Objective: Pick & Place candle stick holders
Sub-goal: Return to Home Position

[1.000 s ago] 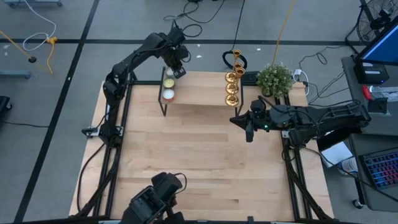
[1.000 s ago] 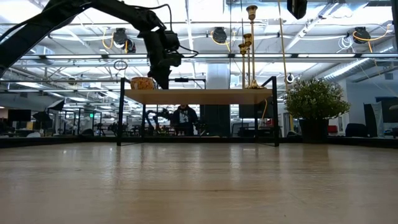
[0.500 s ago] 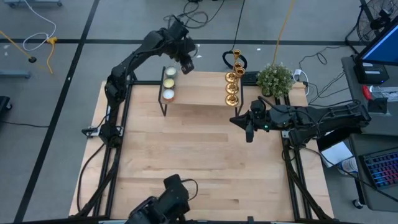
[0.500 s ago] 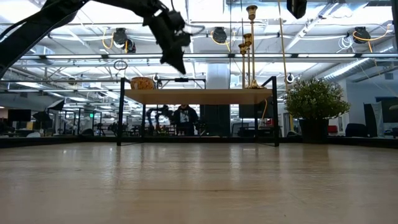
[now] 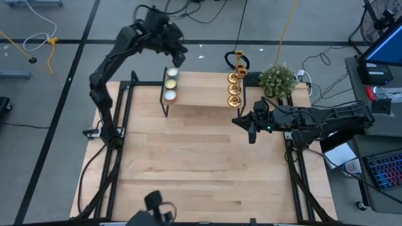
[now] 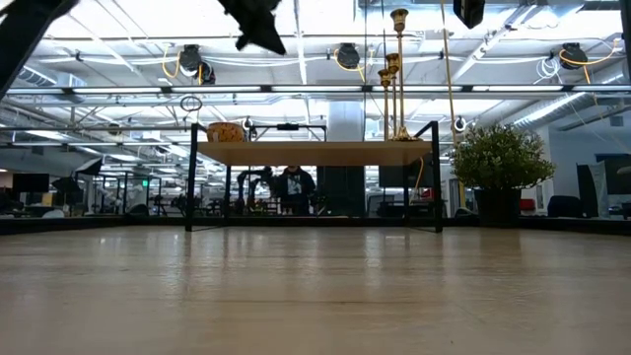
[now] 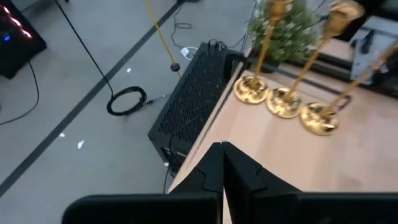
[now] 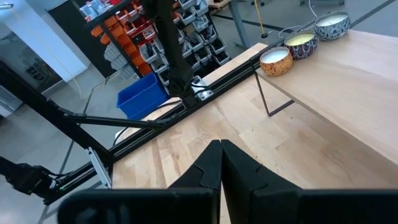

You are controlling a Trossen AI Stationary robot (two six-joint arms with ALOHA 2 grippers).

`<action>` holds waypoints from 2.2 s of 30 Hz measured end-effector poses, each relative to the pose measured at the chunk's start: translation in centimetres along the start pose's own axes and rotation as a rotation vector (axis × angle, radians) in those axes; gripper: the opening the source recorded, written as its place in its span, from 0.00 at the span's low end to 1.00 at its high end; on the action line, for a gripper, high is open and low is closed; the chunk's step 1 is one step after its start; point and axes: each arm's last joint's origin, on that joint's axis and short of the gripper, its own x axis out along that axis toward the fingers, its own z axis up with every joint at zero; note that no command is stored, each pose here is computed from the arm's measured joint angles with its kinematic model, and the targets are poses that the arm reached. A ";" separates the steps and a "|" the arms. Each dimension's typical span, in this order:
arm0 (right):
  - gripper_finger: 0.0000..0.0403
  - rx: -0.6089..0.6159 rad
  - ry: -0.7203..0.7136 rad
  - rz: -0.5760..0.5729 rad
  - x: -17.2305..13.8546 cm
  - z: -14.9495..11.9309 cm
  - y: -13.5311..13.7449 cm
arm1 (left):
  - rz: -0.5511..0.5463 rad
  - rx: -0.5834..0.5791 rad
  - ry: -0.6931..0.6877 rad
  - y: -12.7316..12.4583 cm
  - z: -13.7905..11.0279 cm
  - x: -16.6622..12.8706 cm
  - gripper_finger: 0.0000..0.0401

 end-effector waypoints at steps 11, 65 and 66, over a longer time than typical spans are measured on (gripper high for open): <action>0.00 -0.018 -0.005 0.004 0.0 0.0 0.0 | -0.002 0.004 0.088 -3.6 -1.2 -6.0 0.00; 0.00 -0.157 -0.259 0.125 -7.7 -3.7 -5.5 | -0.321 -0.078 0.309 -17.9 -9.5 1.7 0.00; 0.00 -0.157 -0.259 0.147 -7.8 -4.2 -5.9 | -0.321 -0.082 0.296 -17.8 -9.4 1.5 0.00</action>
